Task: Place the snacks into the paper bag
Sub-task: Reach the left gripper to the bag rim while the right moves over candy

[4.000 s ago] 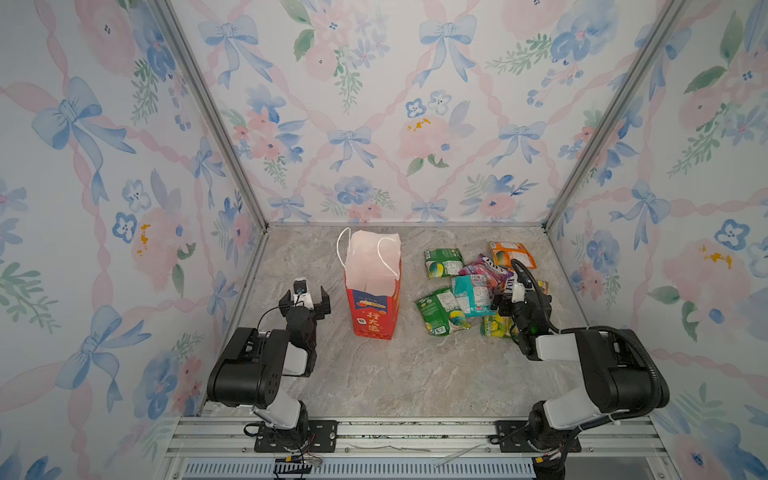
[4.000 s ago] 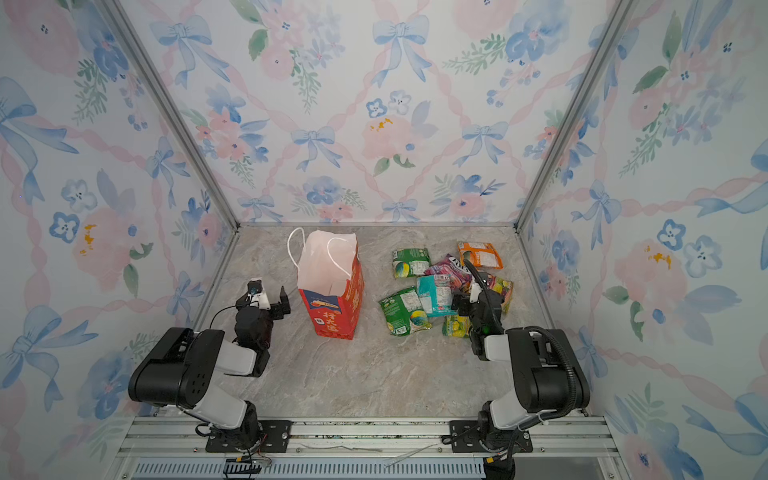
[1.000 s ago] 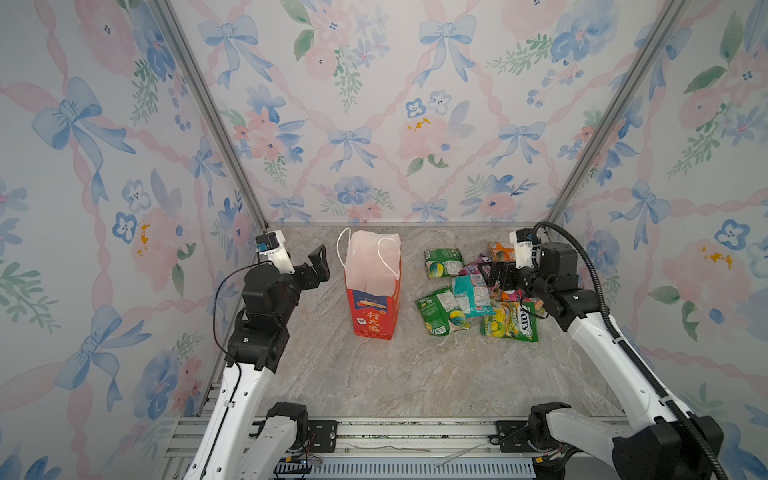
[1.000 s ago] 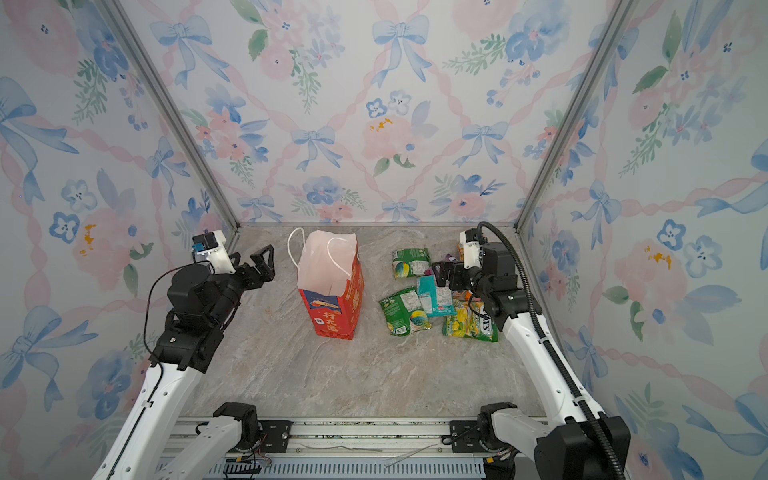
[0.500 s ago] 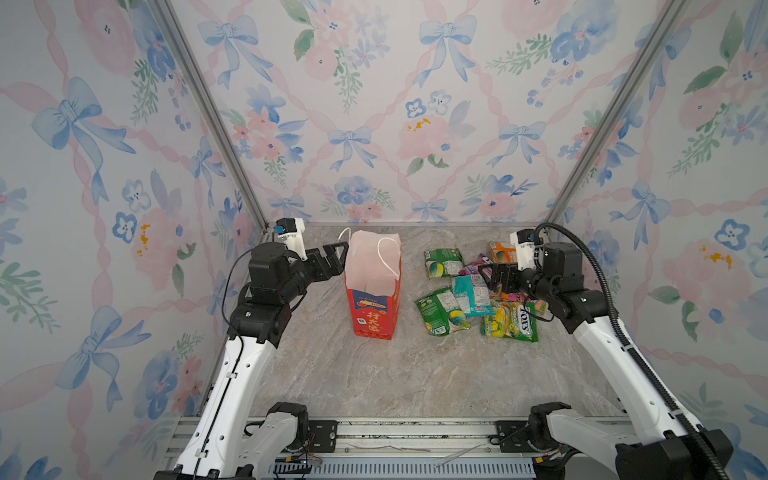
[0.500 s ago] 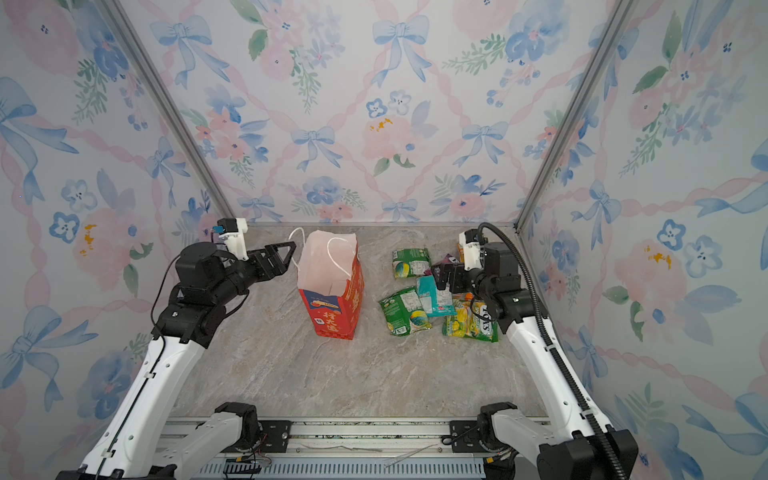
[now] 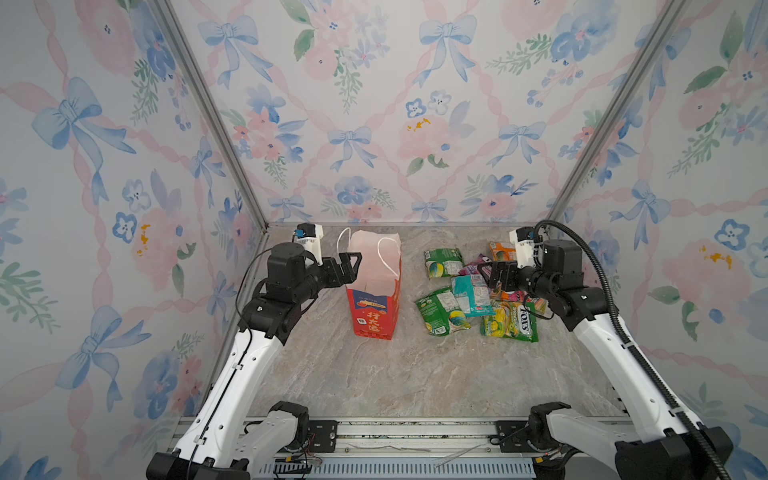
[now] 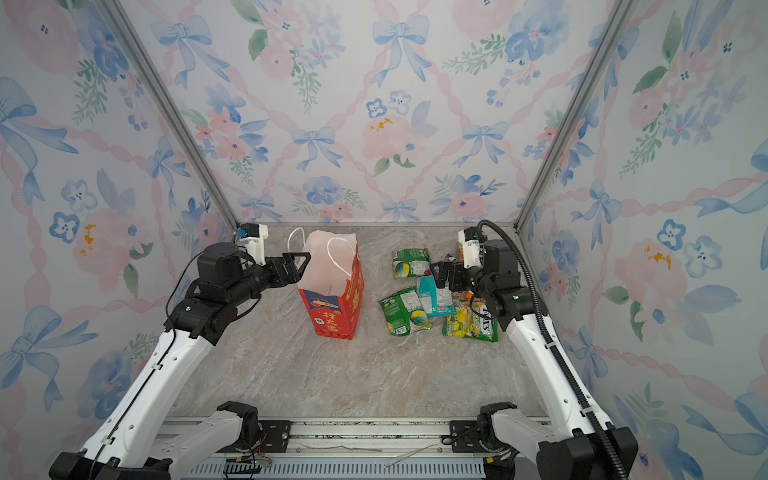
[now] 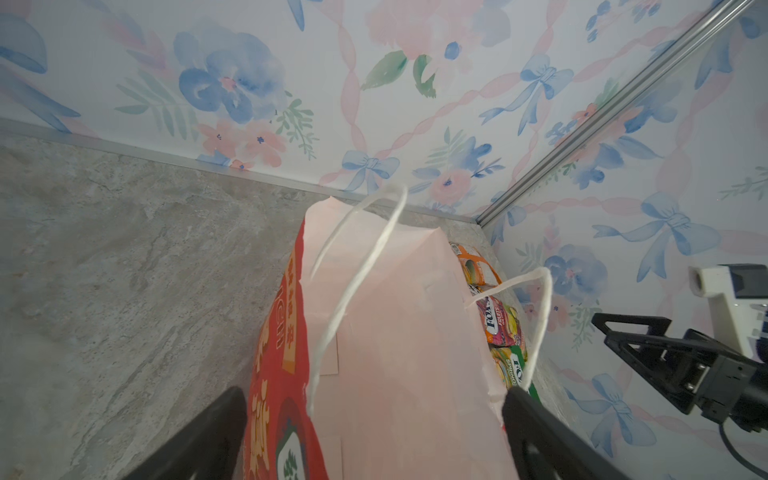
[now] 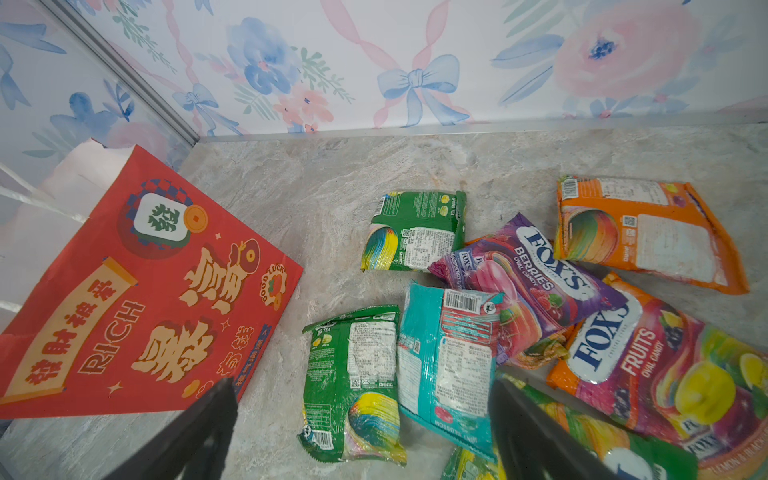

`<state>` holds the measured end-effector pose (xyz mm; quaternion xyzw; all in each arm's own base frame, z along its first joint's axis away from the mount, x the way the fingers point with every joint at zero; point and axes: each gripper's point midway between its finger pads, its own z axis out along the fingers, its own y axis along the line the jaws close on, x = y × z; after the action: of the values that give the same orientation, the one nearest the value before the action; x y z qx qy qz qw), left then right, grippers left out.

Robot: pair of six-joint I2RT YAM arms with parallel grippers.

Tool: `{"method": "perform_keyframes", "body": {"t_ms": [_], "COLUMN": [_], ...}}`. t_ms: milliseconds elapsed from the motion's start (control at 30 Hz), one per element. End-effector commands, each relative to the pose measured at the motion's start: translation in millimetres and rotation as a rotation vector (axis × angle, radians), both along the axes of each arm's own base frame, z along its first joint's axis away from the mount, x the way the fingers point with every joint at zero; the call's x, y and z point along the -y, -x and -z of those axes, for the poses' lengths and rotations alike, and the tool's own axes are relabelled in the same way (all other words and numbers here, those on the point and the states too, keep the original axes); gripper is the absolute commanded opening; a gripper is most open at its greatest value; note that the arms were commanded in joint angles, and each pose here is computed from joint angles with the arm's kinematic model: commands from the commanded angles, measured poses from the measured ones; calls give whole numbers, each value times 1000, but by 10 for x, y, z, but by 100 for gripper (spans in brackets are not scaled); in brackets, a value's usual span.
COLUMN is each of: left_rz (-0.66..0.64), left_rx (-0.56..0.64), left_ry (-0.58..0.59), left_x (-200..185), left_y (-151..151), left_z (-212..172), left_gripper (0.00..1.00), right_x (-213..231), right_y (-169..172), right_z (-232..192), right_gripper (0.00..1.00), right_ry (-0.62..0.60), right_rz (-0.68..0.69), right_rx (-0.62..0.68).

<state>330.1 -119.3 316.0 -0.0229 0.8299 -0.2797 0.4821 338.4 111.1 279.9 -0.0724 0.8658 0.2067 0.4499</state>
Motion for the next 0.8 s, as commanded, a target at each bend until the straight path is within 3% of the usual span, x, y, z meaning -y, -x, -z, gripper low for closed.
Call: {"method": "perform_keyframes", "body": {"t_ms": [0, 533, 767], "left_rz": [-45, -71, -77], "left_rx": [-25, -84, -116], "left_ry": [-68, -153, -198], "left_x": [-77, 34, 41], "left_y": [-46, -231, -280], "left_z": [57, 272, 380], "left_gripper": [98, 97, 88], "right_x": [-72, -87, -92], "right_y": [24, 4, 10], "right_z": [-77, -29, 14], "right_gripper": [97, 97, 97], "right_ry": [-11, -11, -8], "right_rz": [-22, -23, -24], "right_rx": [0, -15, -26]}}
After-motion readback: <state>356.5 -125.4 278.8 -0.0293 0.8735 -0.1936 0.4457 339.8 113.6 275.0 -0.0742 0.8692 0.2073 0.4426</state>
